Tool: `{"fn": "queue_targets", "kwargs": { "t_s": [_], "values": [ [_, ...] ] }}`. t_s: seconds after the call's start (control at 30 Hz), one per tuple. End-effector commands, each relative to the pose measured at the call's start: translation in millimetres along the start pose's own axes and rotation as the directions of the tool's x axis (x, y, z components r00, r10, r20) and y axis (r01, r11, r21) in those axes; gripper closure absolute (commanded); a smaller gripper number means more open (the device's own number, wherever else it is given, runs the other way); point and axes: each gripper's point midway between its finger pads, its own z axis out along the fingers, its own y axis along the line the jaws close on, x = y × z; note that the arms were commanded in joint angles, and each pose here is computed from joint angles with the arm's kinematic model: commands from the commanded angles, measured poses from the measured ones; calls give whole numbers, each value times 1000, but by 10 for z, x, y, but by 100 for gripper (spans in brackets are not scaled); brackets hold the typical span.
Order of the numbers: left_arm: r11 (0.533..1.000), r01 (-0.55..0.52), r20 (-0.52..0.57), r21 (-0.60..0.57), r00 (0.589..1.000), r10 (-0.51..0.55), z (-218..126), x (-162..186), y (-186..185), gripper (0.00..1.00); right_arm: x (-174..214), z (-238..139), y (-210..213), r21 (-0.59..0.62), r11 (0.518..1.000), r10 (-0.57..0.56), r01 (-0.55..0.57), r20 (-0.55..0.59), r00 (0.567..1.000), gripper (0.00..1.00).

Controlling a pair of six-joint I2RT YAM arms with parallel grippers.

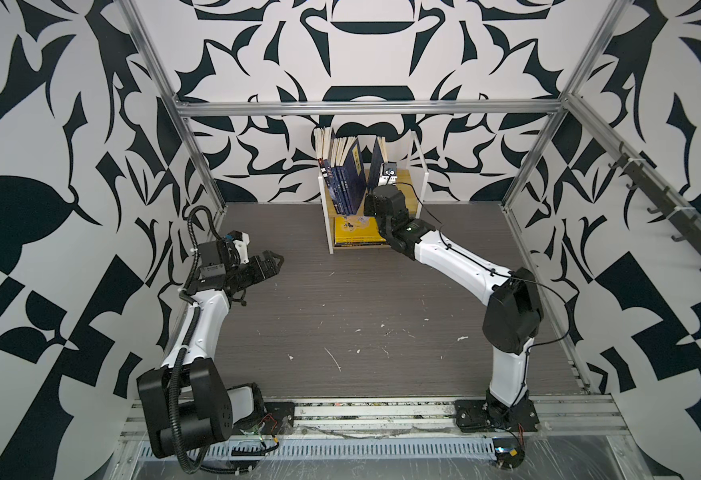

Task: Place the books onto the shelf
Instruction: 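Carry the upright blue book to the upper shelf tier with the right gripper, then push the blue book in beside the other blue books with the right gripper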

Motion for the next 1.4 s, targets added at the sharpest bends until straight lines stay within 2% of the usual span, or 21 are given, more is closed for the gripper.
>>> {"fn": "queue_targets", "kwargs": {
  "t_s": [0.0,0.17,0.47,0.83,1.1,1.37],
  "values": [
    [1000,4,8,6,1000,-4,-26,13,-18,0,-244,-41,122,-53,997,63,-61,26,998,100],
    [1000,1,6,6,1000,-1,-20,9,-24,0,-205,-67,270,-94,994,56,-54,17,998,100],
    [1000,-2,5,4,1000,2,-17,14,-24,0,-16,-139,547,-177,984,-31,34,15,999,100],
    [1000,0,3,5,1000,0,-20,15,-28,0,124,-117,643,-229,969,-91,91,12,996,100],
    [1000,-4,5,2,1000,4,-29,15,-28,0,240,-138,746,-295,945,-141,139,13,990,77],
    [1000,-4,4,1,1000,4,-26,12,-22,0,427,-212,762,-333,920,-212,207,20,977,68]
  ]
}}
